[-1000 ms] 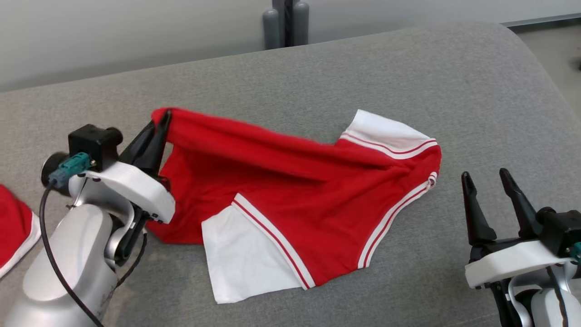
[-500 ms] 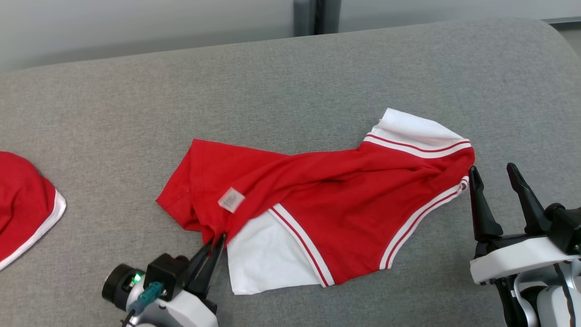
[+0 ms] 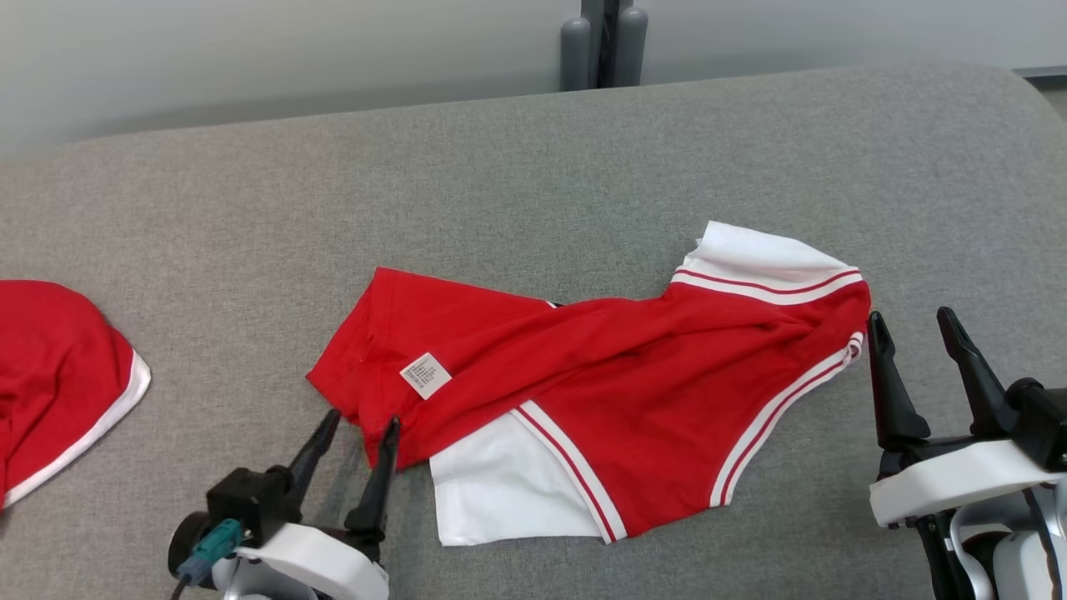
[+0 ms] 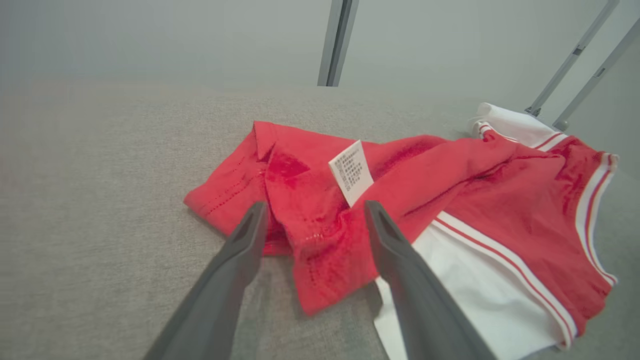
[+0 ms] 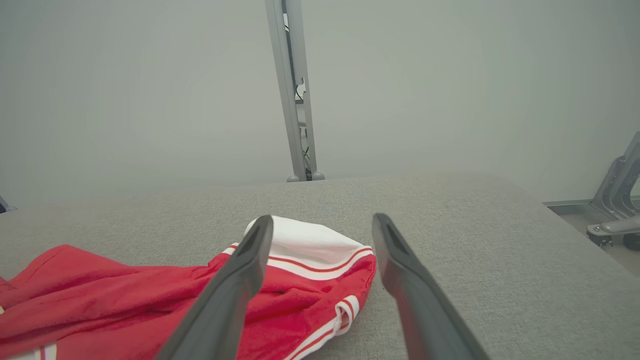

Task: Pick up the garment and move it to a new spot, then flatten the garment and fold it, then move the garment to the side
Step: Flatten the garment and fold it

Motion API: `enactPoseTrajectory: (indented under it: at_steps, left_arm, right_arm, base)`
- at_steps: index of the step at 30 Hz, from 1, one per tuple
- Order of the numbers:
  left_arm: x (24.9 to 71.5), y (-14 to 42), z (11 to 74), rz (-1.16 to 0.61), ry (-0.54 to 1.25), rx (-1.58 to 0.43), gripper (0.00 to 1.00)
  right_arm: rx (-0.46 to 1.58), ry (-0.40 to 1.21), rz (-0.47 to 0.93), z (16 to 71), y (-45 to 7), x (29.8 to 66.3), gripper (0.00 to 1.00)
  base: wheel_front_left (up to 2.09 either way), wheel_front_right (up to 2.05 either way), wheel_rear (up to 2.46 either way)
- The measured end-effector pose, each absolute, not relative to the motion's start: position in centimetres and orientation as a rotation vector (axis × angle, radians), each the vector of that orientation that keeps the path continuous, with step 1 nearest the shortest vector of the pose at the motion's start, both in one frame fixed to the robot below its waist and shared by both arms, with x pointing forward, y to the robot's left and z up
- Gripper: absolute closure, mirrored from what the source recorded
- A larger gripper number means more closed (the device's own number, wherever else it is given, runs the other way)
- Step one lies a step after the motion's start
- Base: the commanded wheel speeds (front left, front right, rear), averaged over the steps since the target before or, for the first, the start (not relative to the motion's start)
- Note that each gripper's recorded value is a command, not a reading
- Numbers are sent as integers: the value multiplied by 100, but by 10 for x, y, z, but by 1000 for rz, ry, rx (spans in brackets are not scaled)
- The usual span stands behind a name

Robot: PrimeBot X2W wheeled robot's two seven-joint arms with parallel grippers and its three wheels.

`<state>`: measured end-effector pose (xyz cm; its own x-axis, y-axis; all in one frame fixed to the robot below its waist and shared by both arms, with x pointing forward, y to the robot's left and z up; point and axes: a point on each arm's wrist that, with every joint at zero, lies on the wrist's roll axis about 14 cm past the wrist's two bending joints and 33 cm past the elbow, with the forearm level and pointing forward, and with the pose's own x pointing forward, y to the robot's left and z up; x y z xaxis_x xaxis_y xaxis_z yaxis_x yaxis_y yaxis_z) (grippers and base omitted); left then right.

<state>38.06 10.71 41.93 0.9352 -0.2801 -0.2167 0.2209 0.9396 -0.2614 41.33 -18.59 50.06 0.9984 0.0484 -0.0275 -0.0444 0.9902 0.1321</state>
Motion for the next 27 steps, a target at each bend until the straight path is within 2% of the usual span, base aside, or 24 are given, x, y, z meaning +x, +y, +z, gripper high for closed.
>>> enactPoseTrajectory:
  at_steps: [14,27]
  left_arm:
    - [409,158,511,-79,-39,-211,0]
    - [400,169,524,-68,-55,-175,0]
  right_arm:
    - [97,-31,23,526,-196,400,0]
    - [93,-33,32,529,-193,392,0]
  base:
    - [0,0,0]
    - [0,0,0]
